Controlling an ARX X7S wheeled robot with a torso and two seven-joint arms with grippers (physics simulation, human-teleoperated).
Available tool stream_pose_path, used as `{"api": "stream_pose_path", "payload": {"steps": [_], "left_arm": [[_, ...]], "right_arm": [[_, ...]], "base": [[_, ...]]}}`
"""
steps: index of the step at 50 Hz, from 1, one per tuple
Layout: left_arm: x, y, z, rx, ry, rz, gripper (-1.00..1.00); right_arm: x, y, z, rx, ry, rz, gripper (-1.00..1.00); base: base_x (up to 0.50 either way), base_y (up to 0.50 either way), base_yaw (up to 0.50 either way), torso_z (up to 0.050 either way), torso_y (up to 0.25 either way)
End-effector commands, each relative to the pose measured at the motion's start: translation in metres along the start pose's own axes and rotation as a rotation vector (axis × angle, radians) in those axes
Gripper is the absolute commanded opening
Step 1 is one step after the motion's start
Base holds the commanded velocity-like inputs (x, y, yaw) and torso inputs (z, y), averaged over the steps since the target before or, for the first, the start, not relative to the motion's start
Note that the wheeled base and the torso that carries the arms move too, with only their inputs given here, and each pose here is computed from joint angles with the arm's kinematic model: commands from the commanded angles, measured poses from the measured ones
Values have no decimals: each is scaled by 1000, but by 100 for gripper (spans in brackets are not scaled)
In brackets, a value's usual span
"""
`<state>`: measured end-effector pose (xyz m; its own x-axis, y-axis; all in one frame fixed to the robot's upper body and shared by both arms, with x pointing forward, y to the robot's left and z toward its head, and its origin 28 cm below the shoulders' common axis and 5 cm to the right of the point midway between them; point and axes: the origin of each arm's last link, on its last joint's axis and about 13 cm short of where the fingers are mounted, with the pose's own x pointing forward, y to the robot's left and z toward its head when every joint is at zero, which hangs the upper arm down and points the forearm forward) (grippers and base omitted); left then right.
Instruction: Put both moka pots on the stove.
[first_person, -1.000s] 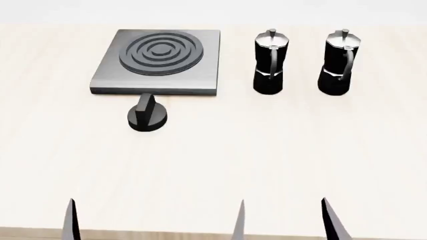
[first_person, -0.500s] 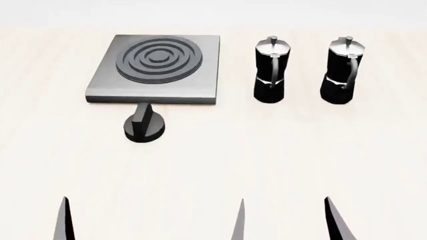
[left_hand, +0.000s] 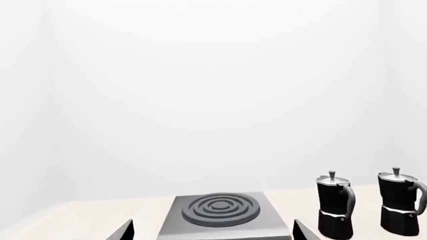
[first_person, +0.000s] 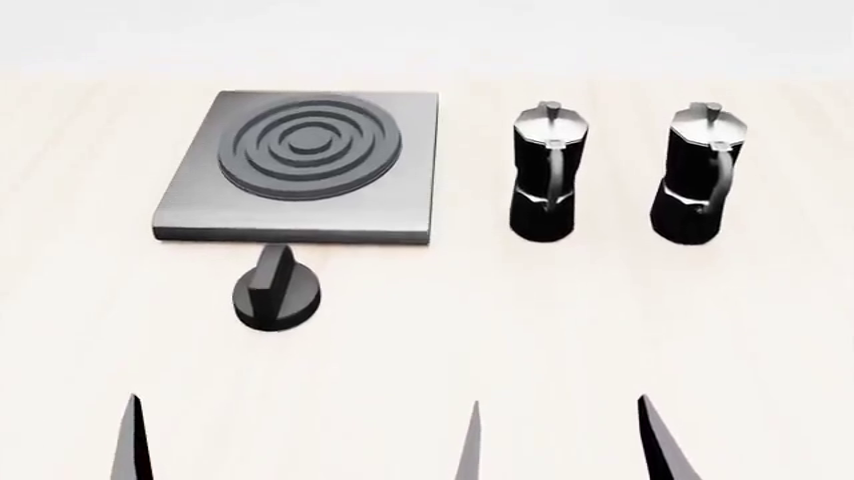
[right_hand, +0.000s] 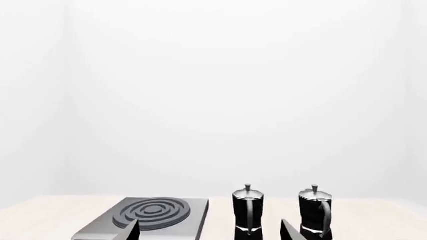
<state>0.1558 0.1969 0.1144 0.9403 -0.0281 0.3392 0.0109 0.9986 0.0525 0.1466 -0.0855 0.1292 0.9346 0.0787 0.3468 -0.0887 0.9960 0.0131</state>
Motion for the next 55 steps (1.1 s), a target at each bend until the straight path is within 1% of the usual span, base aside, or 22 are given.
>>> {"api": "stream_pose_path", "payload": {"steps": [1,14,55], "left_arm": [[-1,-1,3,-1,0,0,100],[0,-2,-1,-3,4,-6,100],[-1,-1,2,-7,0,2,100]], "right_arm": [[0,0,-1,-3,2,1,100],[0,1,-2,-2,5,3,100],[0,1,-3,-8,10,7,100]], "base": [[211,0,0,0,0],[209,0,0,0,0],[204,0,0,0,0]]}}
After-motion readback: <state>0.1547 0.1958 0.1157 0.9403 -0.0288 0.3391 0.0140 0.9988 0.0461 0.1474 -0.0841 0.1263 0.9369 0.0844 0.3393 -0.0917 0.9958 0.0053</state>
